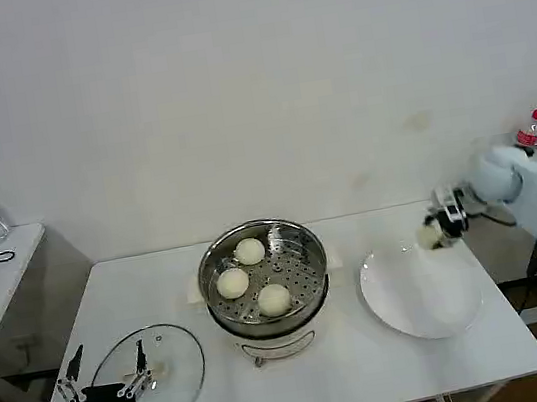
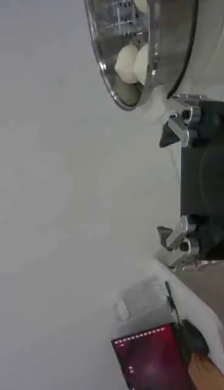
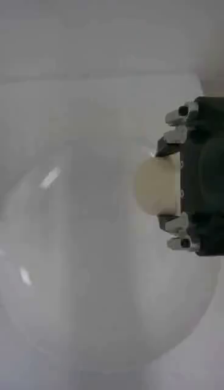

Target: Take steamed baozi put them in steamer then cover it.

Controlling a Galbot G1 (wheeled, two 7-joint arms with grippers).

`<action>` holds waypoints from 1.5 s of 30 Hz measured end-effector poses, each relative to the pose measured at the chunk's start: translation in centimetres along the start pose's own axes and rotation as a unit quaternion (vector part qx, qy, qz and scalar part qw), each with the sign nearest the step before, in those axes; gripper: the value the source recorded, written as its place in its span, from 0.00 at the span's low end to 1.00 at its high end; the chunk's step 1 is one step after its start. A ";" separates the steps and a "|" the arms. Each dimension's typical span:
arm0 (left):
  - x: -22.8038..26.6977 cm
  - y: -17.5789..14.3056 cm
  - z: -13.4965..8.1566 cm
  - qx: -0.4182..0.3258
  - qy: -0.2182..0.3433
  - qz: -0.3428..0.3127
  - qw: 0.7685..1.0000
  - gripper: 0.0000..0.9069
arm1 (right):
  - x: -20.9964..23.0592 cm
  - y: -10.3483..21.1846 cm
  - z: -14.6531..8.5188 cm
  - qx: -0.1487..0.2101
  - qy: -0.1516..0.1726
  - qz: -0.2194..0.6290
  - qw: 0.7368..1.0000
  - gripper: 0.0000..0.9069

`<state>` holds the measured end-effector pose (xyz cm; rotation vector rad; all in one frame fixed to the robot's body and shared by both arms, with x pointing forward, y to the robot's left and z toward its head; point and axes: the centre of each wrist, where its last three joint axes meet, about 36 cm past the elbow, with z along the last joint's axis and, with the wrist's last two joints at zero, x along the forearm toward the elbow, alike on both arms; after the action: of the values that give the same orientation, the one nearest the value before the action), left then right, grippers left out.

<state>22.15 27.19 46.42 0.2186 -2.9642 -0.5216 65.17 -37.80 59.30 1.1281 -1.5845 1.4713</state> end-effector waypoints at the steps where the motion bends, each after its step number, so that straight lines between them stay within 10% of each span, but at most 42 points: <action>1: 0.0 0.0 0.0 0.000 0.000 0.000 1.000 1.00 | 0.7 -0.5 -1.1 0.005 -0.008 0.005 1.000 0.71; 24: -0.2 0.5 -0.4 -0.005 -0.009 -0.014 1.000 1.00 | 2.3 -2.6 -26.9 0.022 -0.119 -0.015 0.993 0.72; 45: -0.3 0.6 -0.6 -0.005 -0.015 -0.017 1.000 1.00 | -4.4 0.1 -29.7 0.003 -0.083 -0.070 0.994 0.72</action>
<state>22.45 27.57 47.19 0.2623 -2.9900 -0.5486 64.62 -7.80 58.84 1.3664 -1.5772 1.3194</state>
